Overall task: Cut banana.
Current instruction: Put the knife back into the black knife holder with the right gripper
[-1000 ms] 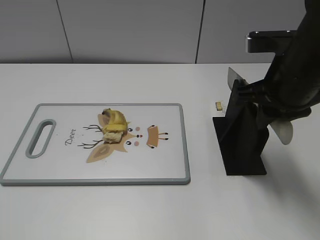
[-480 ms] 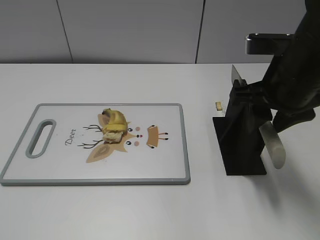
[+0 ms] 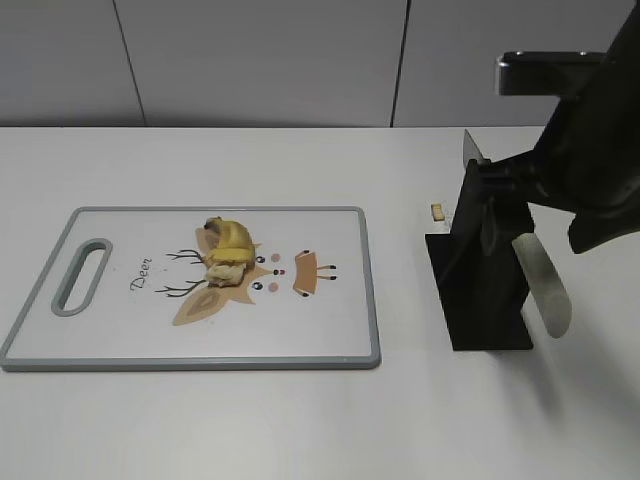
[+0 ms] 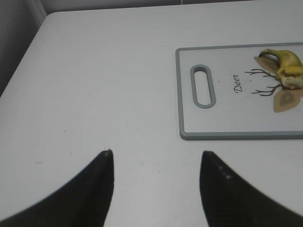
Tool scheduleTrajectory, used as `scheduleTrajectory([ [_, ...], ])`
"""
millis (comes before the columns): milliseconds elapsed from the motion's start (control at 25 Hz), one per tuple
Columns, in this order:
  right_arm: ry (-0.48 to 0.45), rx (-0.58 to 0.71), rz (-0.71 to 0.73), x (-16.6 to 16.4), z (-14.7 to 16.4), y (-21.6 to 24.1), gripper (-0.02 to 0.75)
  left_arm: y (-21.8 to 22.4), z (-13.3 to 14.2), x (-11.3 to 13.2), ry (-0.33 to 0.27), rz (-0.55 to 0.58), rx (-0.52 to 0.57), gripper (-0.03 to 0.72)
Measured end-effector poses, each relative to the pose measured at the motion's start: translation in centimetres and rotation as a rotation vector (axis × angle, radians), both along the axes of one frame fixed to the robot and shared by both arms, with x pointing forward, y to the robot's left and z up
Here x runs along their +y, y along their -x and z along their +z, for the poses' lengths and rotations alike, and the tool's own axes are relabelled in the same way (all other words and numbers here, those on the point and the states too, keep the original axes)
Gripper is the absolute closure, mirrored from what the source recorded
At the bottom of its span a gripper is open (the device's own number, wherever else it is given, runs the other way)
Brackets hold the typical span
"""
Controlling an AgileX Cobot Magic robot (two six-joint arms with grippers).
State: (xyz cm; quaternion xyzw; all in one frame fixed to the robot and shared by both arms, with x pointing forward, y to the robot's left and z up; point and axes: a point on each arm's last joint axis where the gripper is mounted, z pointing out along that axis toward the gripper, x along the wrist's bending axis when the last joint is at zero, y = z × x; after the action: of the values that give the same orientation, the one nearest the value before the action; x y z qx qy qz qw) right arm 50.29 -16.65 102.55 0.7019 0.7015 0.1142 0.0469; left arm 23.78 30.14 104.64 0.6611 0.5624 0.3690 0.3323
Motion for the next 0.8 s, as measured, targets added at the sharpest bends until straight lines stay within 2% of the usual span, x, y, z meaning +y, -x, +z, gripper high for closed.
scheduleTrajectory([
  [360,-0.066,-0.083,0.228,-1.5,5.5,4.8,0.115,0.0,0.0,0.0,0.000,0.000,0.000,0.143],
  [800,-0.055,-0.271,0.440,-5.8,6.2,13.3,0.160,0.0,0.0,0.0,0.000,0.000,0.000,0.143],
])
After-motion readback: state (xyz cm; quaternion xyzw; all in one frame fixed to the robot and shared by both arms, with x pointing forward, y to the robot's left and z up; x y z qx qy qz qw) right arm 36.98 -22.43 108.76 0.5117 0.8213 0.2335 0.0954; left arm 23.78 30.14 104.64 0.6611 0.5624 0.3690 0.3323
